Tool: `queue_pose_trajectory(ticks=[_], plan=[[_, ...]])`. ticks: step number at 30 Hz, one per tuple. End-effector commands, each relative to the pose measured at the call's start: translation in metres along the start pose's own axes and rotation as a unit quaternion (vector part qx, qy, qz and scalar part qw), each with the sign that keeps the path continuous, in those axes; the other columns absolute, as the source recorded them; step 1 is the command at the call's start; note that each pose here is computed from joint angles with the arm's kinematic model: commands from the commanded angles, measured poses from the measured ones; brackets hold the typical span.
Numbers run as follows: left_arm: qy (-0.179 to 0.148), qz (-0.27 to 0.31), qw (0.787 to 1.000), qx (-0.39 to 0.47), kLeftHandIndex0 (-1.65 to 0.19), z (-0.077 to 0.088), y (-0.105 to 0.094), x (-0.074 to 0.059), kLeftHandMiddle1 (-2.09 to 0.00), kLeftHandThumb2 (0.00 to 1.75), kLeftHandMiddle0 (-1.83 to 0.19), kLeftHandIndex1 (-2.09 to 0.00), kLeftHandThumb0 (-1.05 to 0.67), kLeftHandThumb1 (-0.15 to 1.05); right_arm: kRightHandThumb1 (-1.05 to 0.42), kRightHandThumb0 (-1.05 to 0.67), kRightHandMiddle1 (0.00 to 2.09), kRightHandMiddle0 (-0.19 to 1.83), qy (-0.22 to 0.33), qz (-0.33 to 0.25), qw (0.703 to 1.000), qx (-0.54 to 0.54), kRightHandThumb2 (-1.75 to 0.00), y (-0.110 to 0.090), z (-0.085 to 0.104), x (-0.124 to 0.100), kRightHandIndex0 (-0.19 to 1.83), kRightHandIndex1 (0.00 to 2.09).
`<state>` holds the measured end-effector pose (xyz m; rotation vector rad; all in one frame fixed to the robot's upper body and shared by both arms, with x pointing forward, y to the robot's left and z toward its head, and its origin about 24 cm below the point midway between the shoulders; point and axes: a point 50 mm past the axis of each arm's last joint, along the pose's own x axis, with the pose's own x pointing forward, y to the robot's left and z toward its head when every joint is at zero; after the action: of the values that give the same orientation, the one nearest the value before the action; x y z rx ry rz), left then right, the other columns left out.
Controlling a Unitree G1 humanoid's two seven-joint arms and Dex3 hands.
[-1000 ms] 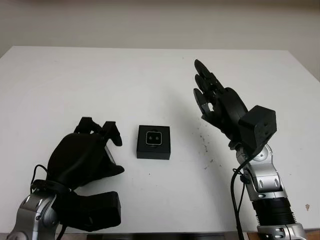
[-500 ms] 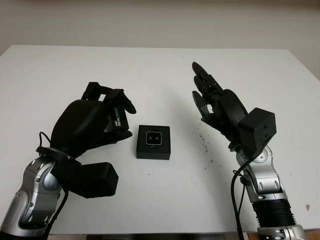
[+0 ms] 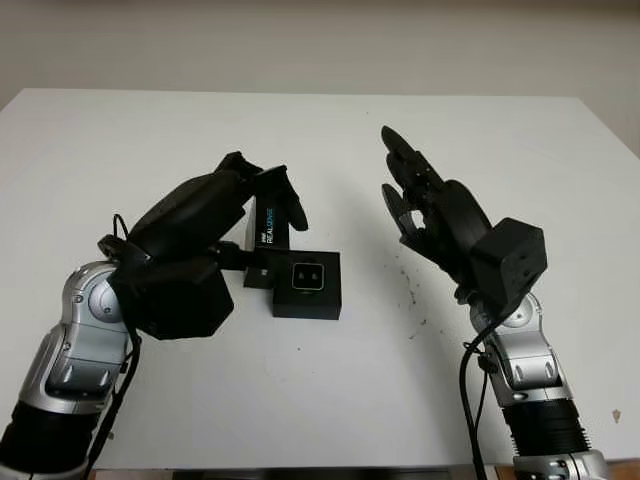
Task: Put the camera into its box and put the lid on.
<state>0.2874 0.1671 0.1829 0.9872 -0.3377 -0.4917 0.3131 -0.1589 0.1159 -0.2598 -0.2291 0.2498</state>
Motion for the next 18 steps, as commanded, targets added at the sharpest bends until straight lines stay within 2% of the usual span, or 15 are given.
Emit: queue_pose_trajectory(ticks=[1, 10, 18], plan=[[-0.008, -0.012, 1.0, 0.002, -0.31, 0.003, 0.0042, 0.0046, -1.43, 0.05, -0.38, -1.43, -0.11, 0.99, -1.05, -0.64, 0.11, 0.02, -0.004, -0.01, 1.0, 0.01, -0.55, -0.0014, 0.0025, 0.0018, 0.03, 0.06], [0.012, -0.061, 0.998, 0.015, -0.28, 0.0022, 0.0078, 0.0078, -1.56, 0.06, -0.37, -1.55, -0.09, 1.01, -1.05, -0.65, 0.09, 0.01, 0.0, -0.018, 1.0, 0.01, -0.54, -0.0016, 0.0019, 0.0022, 0.02, 0.05], [0.012, -0.081, 0.997, -0.001, -0.29, 0.0015, 0.0072, 0.0074, -1.51, 0.05, -0.39, -1.55, -0.07, 1.0, -1.05, -0.67, 0.09, 0.02, 0.005, -0.019, 1.0, 0.01, -0.54, 0.0002, 0.0015, 0.002, 0.03, 0.06]])
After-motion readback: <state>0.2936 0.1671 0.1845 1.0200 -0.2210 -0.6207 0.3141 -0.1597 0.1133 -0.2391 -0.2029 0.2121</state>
